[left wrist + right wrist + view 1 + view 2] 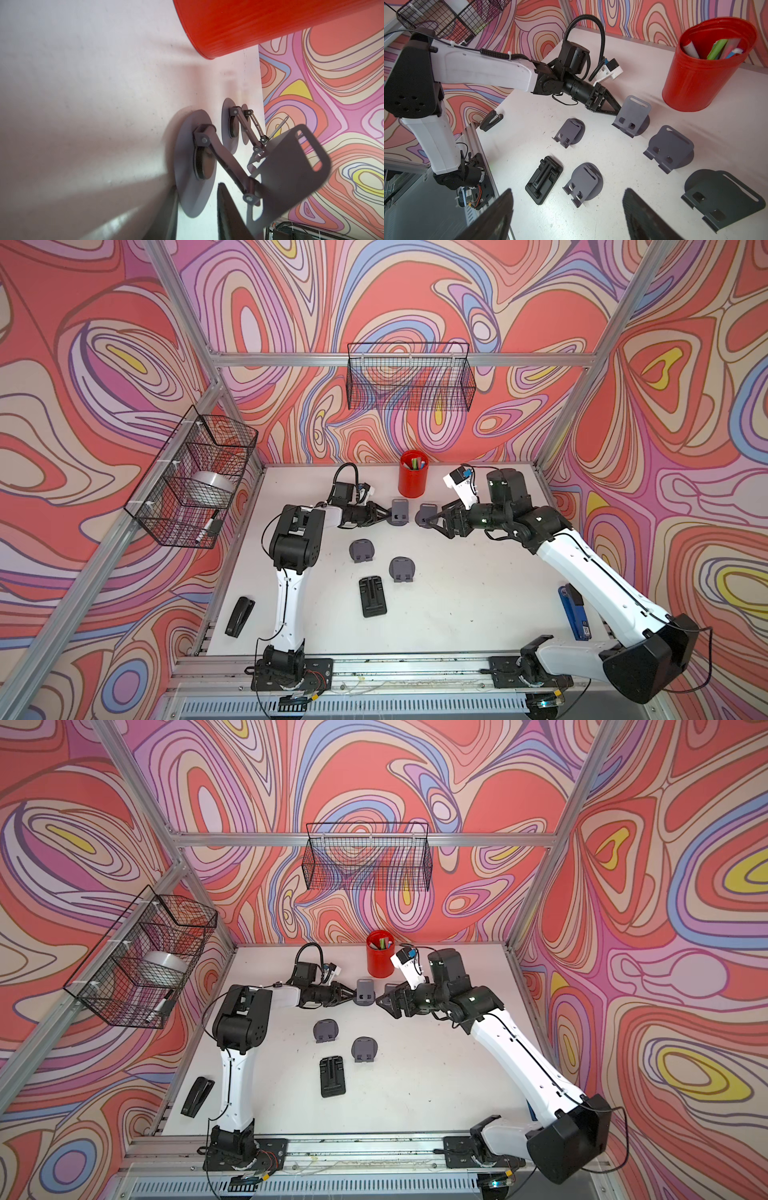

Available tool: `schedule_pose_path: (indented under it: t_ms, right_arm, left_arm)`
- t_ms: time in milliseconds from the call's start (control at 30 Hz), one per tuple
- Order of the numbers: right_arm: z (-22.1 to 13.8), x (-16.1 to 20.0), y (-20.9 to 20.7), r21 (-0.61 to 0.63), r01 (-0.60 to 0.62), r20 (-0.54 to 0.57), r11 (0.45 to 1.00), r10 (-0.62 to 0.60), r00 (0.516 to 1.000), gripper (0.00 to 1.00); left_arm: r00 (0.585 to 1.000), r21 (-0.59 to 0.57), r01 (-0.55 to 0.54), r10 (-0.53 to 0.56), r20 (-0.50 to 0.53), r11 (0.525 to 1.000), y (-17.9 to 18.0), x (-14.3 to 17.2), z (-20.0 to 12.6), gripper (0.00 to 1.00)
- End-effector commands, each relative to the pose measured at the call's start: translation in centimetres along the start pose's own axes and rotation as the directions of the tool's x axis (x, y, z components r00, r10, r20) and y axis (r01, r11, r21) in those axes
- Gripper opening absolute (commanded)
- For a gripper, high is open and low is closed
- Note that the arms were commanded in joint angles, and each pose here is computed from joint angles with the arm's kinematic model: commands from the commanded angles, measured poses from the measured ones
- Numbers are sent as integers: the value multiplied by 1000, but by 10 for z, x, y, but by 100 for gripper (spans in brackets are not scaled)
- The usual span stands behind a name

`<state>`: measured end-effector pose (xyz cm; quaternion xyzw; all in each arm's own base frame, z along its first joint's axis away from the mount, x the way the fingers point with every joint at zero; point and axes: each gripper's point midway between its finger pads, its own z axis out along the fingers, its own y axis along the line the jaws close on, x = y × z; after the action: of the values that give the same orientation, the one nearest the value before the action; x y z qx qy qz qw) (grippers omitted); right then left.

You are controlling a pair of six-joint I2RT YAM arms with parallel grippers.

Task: Open the phone stand
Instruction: Place the phone stand at the center of the board.

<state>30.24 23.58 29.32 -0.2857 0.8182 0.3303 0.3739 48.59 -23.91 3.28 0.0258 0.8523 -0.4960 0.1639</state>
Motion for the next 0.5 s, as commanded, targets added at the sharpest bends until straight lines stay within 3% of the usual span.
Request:
schedule_pose_path:
  t_ms: [0, 467]
  right_arm:
    - [3, 1, -2, -1, 3, 3, 1000, -3, 1000, 84]
    - [11, 5, -14, 41, -28, -9, 999, 28, 1000, 83]
  left_arm:
    - [1000, -38, 5, -5, 5, 999, 5, 0, -9, 30]
    - [998, -11, -40, 40, 47, 999, -24, -15, -32, 31]
